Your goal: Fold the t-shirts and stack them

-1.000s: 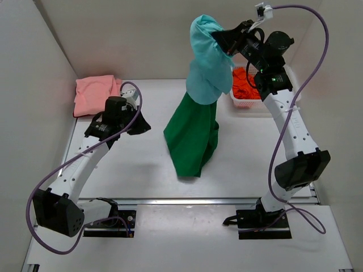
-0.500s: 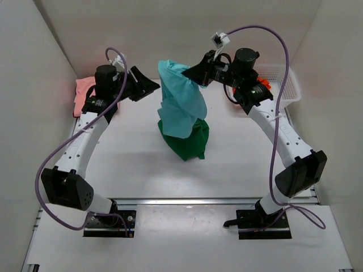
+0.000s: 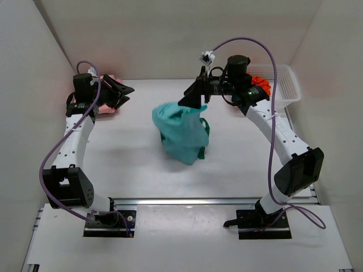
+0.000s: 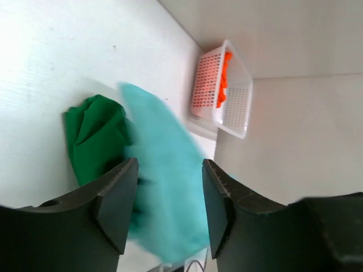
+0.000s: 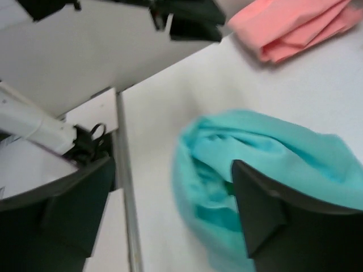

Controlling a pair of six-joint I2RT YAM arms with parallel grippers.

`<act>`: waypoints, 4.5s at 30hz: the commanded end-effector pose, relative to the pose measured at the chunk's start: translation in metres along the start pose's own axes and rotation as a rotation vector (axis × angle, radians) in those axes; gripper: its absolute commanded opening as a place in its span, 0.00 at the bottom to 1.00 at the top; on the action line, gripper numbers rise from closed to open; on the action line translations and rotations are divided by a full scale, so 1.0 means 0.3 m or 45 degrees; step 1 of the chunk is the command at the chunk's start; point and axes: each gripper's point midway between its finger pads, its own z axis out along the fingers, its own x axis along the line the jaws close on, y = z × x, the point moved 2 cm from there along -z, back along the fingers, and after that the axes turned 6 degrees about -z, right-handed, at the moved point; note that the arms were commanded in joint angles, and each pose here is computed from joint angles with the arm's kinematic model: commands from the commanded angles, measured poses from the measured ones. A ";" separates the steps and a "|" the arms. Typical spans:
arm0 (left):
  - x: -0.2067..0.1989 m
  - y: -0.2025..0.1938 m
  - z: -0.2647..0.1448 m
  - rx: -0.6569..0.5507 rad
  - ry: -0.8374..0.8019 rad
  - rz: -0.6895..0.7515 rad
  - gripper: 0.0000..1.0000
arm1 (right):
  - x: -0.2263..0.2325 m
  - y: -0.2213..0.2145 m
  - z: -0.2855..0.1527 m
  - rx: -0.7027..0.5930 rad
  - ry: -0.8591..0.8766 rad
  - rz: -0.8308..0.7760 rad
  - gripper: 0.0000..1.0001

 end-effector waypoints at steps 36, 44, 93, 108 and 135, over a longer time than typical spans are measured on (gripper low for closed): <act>0.598 -0.556 0.089 0.576 0.653 -0.172 0.00 | -0.733 -0.420 -0.071 0.355 -0.975 0.228 0.00; 0.653 -0.583 -0.047 0.553 0.724 -0.140 0.03 | -0.781 0.456 -0.528 -0.361 -1.490 -0.327 0.00; 0.673 -0.596 -0.096 0.547 0.615 -0.189 0.55 | -0.730 -0.262 -0.381 0.086 -1.602 0.209 0.65; 0.655 -0.643 -0.099 0.615 0.587 -0.134 0.54 | -0.868 -0.832 -0.248 0.433 -1.785 0.521 0.75; 0.627 -0.619 -0.080 0.591 0.533 -0.125 0.45 | -0.927 0.186 -0.678 -0.239 -1.993 -0.170 0.00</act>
